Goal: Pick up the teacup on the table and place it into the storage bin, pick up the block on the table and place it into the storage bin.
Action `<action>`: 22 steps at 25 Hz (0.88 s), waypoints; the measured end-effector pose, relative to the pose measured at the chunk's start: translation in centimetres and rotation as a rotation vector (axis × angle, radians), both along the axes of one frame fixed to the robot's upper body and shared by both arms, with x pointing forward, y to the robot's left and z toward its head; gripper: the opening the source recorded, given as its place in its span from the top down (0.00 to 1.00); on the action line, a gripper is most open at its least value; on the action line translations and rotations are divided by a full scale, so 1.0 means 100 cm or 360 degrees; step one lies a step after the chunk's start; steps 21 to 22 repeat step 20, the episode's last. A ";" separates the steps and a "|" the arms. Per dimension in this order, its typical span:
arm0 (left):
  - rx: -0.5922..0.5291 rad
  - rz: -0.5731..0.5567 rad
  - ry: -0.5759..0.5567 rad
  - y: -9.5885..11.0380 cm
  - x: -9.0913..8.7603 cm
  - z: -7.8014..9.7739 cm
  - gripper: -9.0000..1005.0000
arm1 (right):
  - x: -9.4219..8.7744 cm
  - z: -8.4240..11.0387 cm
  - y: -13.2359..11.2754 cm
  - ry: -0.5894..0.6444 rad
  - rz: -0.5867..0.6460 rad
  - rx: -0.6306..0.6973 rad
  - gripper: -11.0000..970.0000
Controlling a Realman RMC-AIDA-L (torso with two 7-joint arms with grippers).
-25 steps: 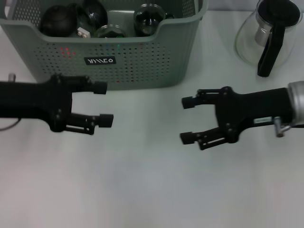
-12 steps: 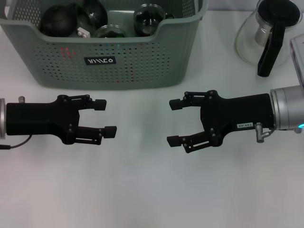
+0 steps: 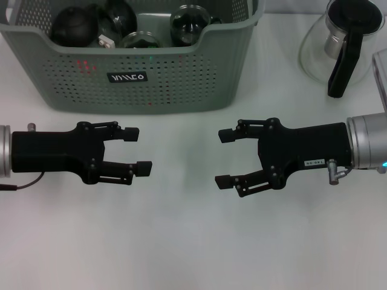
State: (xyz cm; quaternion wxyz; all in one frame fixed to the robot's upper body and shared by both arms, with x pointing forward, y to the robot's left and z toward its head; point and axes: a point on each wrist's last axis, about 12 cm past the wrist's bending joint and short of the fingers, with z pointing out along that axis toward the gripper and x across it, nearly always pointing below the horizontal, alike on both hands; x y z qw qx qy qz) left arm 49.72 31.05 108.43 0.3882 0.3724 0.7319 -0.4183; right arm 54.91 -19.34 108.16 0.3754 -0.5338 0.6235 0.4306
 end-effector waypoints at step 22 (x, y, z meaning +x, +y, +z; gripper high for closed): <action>0.0013 0.0004 -0.0014 -0.001 0.003 0.000 0.13 | 0.000 0.001 0.001 -0.0002 0.0006 0.0002 0.03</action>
